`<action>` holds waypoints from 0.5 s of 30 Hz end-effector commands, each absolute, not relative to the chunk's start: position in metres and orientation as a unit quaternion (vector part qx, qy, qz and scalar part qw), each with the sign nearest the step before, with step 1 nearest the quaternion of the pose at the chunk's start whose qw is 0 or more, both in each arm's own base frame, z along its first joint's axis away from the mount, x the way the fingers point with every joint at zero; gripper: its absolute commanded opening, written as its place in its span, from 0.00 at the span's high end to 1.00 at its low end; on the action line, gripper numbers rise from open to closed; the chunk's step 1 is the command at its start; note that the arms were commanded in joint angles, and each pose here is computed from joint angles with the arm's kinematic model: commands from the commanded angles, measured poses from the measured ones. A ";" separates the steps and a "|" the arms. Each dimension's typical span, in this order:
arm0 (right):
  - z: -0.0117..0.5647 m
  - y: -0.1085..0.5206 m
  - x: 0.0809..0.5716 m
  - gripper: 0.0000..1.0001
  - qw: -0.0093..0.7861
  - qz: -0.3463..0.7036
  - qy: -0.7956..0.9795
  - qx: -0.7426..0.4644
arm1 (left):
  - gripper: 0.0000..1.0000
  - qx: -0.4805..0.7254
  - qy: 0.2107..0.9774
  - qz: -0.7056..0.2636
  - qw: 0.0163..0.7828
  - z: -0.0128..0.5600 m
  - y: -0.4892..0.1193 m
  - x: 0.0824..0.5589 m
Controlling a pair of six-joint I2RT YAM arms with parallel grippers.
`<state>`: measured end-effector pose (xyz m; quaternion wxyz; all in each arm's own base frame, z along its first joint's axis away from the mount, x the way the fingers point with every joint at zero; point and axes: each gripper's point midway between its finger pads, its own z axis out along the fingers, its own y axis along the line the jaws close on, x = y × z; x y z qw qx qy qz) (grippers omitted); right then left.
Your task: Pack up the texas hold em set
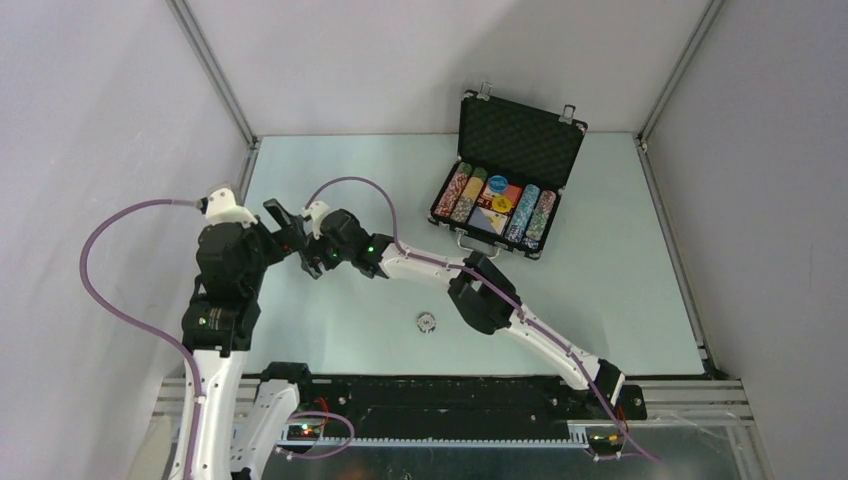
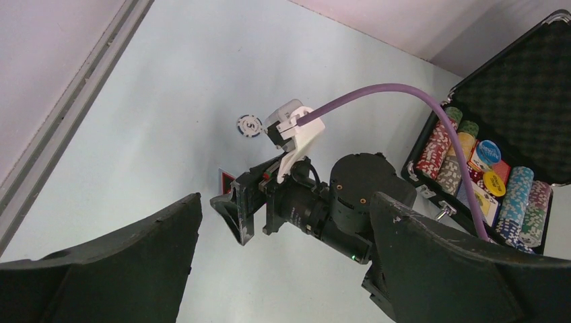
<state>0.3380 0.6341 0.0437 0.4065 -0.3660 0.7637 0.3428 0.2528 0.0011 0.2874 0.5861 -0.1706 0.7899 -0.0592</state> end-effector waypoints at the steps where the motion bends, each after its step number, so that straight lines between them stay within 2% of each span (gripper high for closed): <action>1: 0.050 0.640 0.344 0.16 0.423 0.347 0.755 -0.361 | 0.00 -0.170 0.781 -0.068 0.597 0.291 0.001 0.254; 15: 0.048 0.636 0.338 0.30 0.438 0.285 0.768 -0.369 | 0.00 -0.169 0.781 -0.069 0.597 0.291 0.001 0.254</action>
